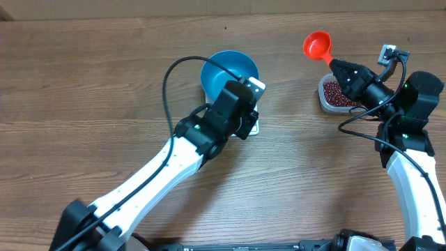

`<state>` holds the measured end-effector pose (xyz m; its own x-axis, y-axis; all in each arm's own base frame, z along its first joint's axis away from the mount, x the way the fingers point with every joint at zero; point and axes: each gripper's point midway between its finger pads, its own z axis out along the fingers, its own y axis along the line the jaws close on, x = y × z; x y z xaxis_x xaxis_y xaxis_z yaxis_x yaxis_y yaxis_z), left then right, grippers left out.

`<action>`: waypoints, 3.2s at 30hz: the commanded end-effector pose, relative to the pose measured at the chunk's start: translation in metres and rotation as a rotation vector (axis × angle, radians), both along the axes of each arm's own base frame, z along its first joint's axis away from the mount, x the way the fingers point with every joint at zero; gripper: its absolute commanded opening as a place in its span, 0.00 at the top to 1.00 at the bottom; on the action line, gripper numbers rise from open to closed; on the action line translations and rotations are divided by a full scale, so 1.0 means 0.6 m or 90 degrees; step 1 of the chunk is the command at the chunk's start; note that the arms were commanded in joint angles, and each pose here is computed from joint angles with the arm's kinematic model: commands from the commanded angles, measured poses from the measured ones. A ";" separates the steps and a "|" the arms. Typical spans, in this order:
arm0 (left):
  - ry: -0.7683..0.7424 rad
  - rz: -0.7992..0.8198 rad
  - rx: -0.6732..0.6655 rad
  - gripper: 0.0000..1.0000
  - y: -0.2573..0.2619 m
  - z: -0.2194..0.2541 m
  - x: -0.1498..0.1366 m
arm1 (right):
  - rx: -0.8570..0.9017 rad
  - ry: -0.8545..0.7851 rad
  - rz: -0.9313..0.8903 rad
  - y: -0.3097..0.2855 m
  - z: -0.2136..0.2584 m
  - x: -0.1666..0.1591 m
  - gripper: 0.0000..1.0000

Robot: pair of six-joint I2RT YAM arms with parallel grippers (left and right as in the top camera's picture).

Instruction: Scoop item into bowl and weigh 150g on scale

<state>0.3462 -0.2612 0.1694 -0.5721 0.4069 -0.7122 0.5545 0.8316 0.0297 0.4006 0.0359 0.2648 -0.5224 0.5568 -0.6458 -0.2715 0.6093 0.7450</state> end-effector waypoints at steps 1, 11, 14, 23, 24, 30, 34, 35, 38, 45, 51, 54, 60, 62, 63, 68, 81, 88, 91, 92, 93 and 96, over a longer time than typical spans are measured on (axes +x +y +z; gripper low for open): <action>-0.017 0.014 0.005 0.95 0.034 0.033 -0.005 | -0.001 -0.018 0.004 -0.001 0.020 0.002 0.96; 0.017 0.041 -0.072 0.76 0.126 0.090 -0.018 | -0.002 -0.023 0.003 -0.001 0.023 0.003 0.96; 0.040 -0.001 -0.049 0.77 0.134 0.075 -0.032 | -0.002 -0.022 0.004 -0.001 0.022 0.003 0.96; 0.065 0.021 -0.052 0.46 0.165 0.065 -0.029 | -0.001 -0.021 0.006 0.000 0.022 0.002 0.96; 0.063 0.025 -0.051 0.00 0.167 0.066 -0.026 | -0.001 -0.021 0.006 0.000 0.022 0.002 0.96; 0.055 0.027 -0.056 0.00 0.165 0.070 -0.023 | -0.001 -0.021 0.009 0.001 0.022 0.001 0.96; 0.047 0.013 -0.036 0.00 0.169 0.068 -0.023 | 0.001 -0.021 0.016 0.003 0.022 0.000 0.96; 0.041 -0.003 -0.022 0.00 0.172 0.068 -0.025 | 0.002 -0.021 0.017 0.004 0.022 -0.001 0.96; 0.017 -0.035 -0.004 0.01 0.180 0.079 -0.029 | 0.002 -0.021 0.017 0.004 0.022 -0.001 0.96; -0.056 -0.138 -0.001 0.00 0.207 0.126 -0.054 | 0.001 -0.021 0.017 0.004 0.022 -0.001 0.96; -0.017 -0.113 -0.037 0.01 0.216 0.110 -0.054 | 0.002 -0.021 0.017 0.004 0.022 -0.001 0.96; -0.007 -0.113 -0.036 0.01 0.215 0.098 -0.049 | 0.002 -0.021 0.017 0.004 0.022 -0.001 0.96; -0.011 -0.130 -0.014 0.00 0.216 0.089 -0.046 | 0.001 -0.021 0.017 0.004 0.022 -0.001 0.96; -0.023 -0.162 0.006 0.01 0.214 0.086 -0.048 | 0.002 -0.021 0.017 0.004 0.022 -0.001 0.96; -0.031 -0.180 0.013 0.01 0.212 0.086 -0.049 | 0.002 -0.021 0.017 0.004 0.022 -0.001 0.96; -0.045 -0.208 0.031 0.00 0.212 0.083 -0.049 | 0.002 -0.021 0.020 0.005 0.022 -0.002 0.96; -0.062 -0.272 0.001 0.00 0.246 0.079 -0.051 | 0.002 -0.021 0.020 0.005 0.023 -0.002 0.96; -0.008 -0.289 -0.013 0.00 0.244 0.033 -0.041 | 0.004 -0.021 0.029 0.008 0.023 -0.004 0.96; -0.011 -0.307 -0.016 0.01 0.240 0.031 -0.043 | 0.004 -0.020 0.029 0.009 0.022 -0.004 0.96; -0.018 -0.314 -0.014 0.01 0.238 0.032 -0.043 | 0.004 -0.020 0.029 0.008 0.022 -0.004 0.96; -0.023 -0.320 -0.013 0.00 0.238 0.033 -0.042 | 0.004 -0.021 0.029 0.008 0.023 -0.004 0.96; -0.032 -0.323 -0.008 0.00 0.238 0.035 -0.039 | 0.004 -0.020 0.029 0.008 0.022 -0.004 0.96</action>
<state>0.3236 -0.1171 0.1878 -0.3157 0.6143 -0.7232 0.8696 0.4923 0.0385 0.3970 0.0413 0.2663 -0.5412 0.5430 -0.6420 -0.2962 0.5915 0.7499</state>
